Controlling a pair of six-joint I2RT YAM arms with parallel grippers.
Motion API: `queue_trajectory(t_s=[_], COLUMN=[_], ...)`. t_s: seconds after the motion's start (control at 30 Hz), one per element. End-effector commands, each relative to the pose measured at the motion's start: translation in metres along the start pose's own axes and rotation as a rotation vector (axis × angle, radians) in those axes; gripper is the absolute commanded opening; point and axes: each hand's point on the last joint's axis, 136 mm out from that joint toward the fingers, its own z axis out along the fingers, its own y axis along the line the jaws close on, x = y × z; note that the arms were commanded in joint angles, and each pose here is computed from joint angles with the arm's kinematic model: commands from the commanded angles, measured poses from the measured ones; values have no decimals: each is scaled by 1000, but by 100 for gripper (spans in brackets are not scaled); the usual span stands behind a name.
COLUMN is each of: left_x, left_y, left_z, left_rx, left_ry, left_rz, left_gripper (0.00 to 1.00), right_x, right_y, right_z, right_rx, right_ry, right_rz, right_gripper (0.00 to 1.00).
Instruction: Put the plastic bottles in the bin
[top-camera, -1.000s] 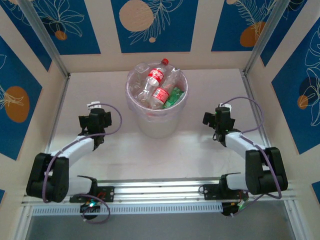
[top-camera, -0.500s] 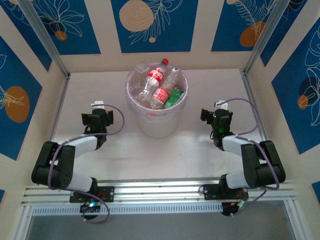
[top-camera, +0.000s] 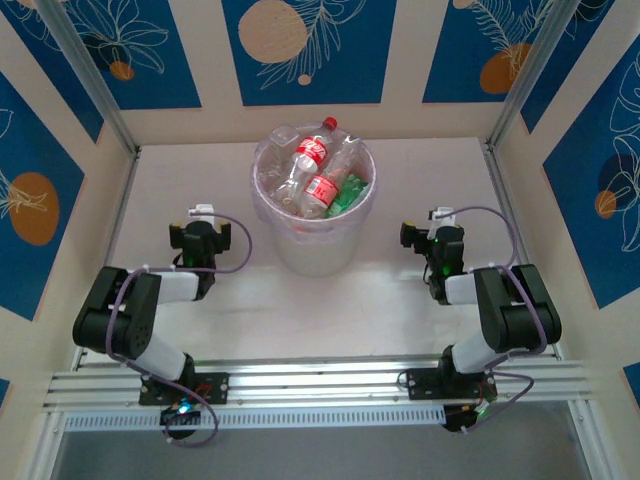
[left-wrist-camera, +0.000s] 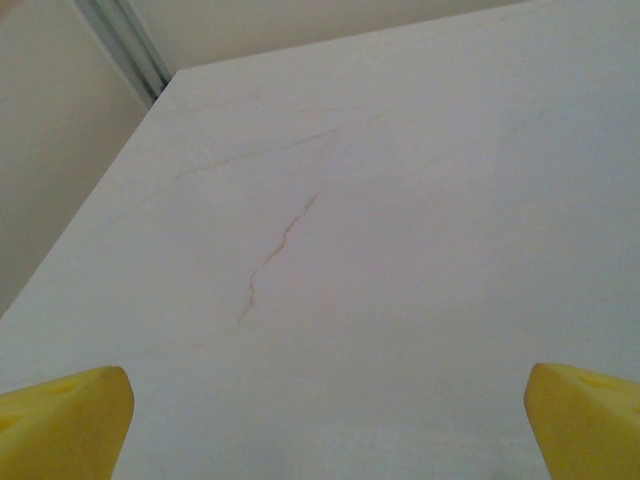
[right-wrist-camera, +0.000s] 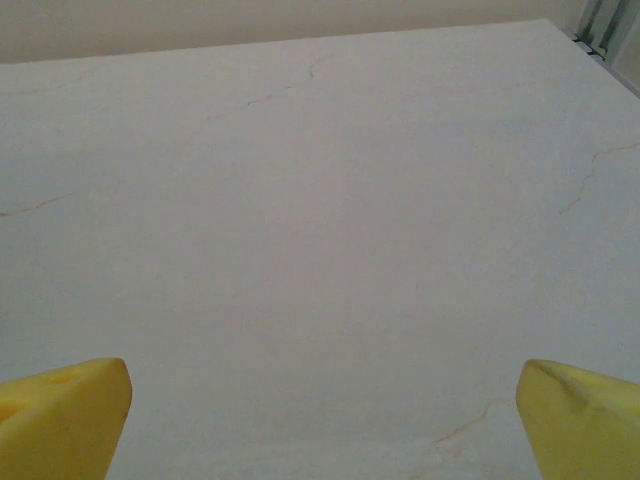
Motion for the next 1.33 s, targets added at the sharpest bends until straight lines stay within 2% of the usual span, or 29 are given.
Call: queue_trajectory(t_s=[0.0, 0.13, 0.17, 0.23, 0.3, 1.3], left_x=[-7, 5, -1, 7, 3, 4], left_y=[-2, -7, -6, -4, -2, -3], left_z=[-4, -8, -6, -5, -3, -4], left_rx=[47, 127, 112, 121, 112, 114], left_ry=[-58, -83, -139, -68, -106, -98], left_rz=[-13, -38, -33, -51, -56, -59], left_gripper=[100, 100, 100, 100, 100, 100], right_x=[-12, -12, -12, -12, -12, -12], right_y=[1, -2, -1, -1, -1, -1], right_z=[3, 4, 4, 4, 5, 5], right_rx=[-28, -21, -22, -21, -20, -18], right_ry=[-10, -18, -15, -18, -13, -13], right_rz=[33, 44, 43, 40, 39, 37], right_gripper=[99, 99, 99, 99, 99, 99])
